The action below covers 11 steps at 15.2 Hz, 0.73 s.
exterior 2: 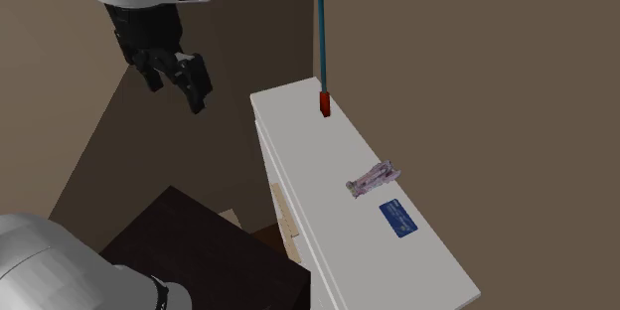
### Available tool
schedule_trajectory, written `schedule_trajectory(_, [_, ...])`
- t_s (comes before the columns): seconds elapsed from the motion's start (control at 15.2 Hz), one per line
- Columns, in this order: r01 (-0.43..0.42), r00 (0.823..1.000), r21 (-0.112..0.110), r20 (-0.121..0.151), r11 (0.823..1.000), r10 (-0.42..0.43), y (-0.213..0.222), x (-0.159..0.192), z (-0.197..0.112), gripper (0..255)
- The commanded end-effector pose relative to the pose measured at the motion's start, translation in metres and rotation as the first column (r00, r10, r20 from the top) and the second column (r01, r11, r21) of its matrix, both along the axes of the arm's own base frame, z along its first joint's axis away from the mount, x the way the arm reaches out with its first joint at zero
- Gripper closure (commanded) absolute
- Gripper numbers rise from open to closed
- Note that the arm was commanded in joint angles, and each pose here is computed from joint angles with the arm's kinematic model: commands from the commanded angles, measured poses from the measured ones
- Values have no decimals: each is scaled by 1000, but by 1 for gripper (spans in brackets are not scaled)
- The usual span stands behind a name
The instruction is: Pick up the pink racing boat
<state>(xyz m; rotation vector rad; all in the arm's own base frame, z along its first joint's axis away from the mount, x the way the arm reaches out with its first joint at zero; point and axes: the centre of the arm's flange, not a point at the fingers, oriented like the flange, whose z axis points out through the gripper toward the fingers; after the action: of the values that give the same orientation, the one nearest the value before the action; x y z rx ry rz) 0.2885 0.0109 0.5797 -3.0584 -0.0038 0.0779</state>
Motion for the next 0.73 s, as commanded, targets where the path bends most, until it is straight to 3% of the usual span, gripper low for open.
schedule_trajectory(0.0, [0,1000,0,0,1000,0,0,0,0,0])
schedule_trajectory(0.66, [137,989,-47,63,989,-134,-76,57,-75,0])
